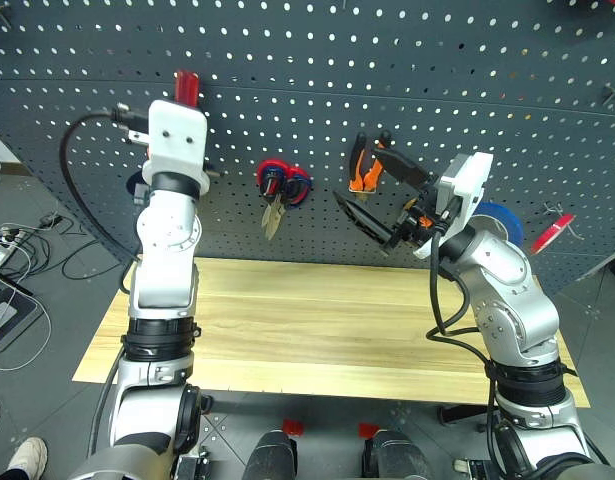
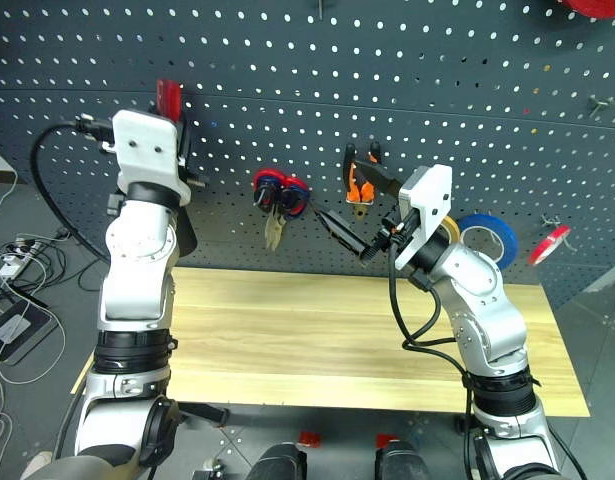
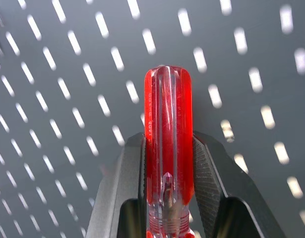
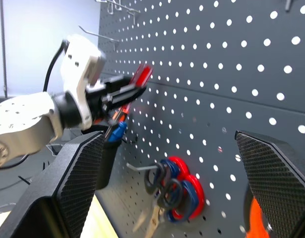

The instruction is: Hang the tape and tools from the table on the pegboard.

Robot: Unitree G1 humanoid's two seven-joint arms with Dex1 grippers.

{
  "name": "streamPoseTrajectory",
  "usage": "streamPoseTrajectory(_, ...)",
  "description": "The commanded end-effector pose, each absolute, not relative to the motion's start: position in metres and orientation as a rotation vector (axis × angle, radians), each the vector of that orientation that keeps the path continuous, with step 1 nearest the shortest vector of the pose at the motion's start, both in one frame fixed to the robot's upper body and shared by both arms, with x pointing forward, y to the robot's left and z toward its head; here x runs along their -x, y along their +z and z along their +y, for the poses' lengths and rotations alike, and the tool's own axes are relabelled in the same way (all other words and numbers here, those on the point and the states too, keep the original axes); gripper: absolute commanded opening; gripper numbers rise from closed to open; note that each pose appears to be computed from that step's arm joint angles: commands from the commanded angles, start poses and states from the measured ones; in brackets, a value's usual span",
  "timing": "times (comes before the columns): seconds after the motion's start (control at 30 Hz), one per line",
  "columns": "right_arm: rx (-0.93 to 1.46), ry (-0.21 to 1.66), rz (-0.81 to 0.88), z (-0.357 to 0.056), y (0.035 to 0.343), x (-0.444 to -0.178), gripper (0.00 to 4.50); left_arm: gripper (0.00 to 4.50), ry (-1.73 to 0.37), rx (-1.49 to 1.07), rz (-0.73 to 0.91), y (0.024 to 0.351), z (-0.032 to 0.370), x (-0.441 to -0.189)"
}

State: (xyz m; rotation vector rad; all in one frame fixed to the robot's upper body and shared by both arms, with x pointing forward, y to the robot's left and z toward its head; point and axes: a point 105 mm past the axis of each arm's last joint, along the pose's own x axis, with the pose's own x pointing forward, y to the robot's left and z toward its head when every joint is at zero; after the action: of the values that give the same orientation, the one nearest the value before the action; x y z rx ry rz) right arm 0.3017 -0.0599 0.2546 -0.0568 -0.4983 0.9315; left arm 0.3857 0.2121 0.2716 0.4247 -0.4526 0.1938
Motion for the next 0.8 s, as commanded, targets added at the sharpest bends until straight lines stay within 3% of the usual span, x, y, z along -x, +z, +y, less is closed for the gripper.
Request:
streamPoseTrajectory(0.03, 0.081, 0.912, -0.534, -0.067, 0.26, -0.299, 4.5, 0.92, 0.279, -0.364, -0.477, 0.283, 0.23, -0.379)
streamPoseTrajectory(0.23, 0.091, 0.901, -0.516, -0.072, 0.255, -0.301, 4.5, 0.92, 0.348, -0.326, -0.43, 0.274, 0.25, -0.372)
streamPoseTrajectory(0.53, 0.098, 0.899, -0.51, -0.072, 0.256, -0.302, 4.5, 0.92, 0.39, -0.192, -0.265, 0.234, 0.266, -0.375)
streamPoseTrajectory(0.6, 0.099, 0.898, -0.51, -0.072, 0.257, -0.302, 4.5, 1.67, 0.392, -0.181, -0.257, 0.232, 0.267, -0.375)
streamPoseTrajectory(0.8, 0.104, 0.894, -0.504, -0.072, 0.257, -0.302, 4.5, 3.33, 0.367, -0.17, -0.25, 0.233, 0.263, -0.377)
